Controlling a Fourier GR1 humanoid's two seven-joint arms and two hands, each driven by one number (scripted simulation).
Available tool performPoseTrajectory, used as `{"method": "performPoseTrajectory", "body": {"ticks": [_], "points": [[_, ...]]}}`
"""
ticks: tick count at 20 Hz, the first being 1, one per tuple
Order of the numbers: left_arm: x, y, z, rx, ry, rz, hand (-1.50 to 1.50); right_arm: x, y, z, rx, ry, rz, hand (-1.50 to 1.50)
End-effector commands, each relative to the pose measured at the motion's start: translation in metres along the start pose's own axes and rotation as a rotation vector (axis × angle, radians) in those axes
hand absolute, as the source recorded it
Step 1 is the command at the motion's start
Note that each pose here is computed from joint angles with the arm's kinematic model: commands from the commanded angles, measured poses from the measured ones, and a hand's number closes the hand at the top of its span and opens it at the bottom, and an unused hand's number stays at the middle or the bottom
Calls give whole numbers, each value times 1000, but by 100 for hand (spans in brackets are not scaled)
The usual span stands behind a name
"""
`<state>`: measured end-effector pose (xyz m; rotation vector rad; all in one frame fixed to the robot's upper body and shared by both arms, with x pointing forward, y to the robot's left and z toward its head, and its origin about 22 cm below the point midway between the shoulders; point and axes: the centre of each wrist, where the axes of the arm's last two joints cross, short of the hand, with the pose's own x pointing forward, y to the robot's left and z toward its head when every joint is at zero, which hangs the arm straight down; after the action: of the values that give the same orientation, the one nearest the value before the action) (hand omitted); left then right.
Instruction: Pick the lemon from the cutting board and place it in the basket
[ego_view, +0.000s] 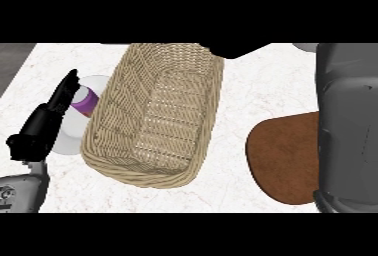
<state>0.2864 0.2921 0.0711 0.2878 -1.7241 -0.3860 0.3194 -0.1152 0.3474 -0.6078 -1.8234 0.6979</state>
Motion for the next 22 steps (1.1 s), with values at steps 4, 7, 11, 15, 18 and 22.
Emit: {"method": "performPoseTrajectory", "body": {"ticks": [4,7,11,15,18,22], "points": [[-1,-1,5,3,-4,7,0,59,34,-25,71,60,-17,150],[11,-1,2,-8,2,-8,0,59,46,-40,161,108,18,150],[10,-11,-4,-1,-14,24,0,74,61,-47,231,147,61,150],[4,1,-2,-9,4,5,0,60,79,-58,296,224,67,150],[-3,3,-9,4,2,15,0,64,89,-56,319,232,266,150],[3,3,4,-6,4,-1,0,64,103,-55,310,261,405,150]]}}
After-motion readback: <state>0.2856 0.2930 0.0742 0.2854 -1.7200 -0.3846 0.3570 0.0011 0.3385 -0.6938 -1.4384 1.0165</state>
